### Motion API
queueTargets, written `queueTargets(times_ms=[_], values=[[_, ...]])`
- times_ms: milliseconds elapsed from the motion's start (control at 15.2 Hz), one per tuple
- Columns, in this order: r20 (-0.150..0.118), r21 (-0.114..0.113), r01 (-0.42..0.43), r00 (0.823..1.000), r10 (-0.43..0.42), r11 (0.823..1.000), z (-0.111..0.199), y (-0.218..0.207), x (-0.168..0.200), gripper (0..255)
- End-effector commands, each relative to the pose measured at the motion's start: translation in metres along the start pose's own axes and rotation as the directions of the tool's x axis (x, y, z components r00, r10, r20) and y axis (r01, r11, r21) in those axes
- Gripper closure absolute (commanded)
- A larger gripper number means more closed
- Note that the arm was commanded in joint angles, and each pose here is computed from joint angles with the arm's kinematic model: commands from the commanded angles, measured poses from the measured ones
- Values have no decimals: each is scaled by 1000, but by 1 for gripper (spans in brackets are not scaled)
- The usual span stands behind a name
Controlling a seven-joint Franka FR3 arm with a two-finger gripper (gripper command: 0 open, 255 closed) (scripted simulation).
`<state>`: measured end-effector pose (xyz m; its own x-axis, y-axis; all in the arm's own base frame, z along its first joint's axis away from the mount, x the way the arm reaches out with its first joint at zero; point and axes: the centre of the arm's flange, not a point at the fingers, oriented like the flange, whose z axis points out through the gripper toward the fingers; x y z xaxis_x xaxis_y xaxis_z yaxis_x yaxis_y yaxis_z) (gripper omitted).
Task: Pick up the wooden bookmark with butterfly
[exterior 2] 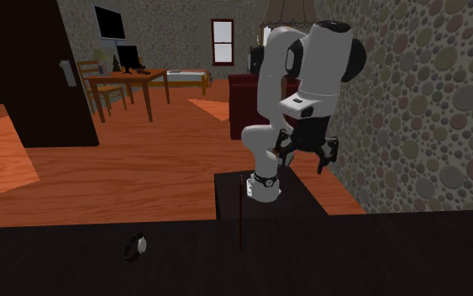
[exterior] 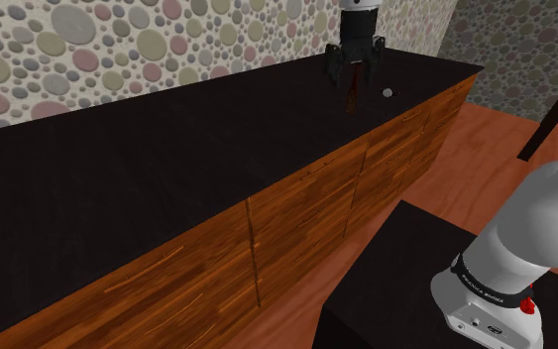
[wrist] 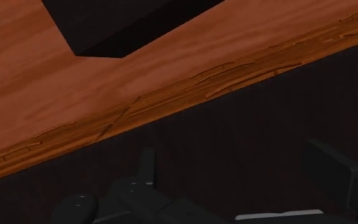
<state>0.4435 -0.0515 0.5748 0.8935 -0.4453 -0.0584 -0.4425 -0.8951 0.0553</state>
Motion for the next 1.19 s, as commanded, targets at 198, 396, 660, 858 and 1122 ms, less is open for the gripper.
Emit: queueTargets(times_ms=[198, 396, 660, 858, 1122], values=[[-22, -53, -227, 974, 226, 972, -15, 22, 56, 0], [-39, -82, -356, 934, 354, 931, -26, 41, 86, 0], [-69, -116, -518, 856, 513, 848, -41, 71, 121, 0], [-95, -138, -628, 778, 620, 766, -54, 97, 143, 0], [-102, -143, -654, 756, 646, 743, -41, 104, 150, 0]])
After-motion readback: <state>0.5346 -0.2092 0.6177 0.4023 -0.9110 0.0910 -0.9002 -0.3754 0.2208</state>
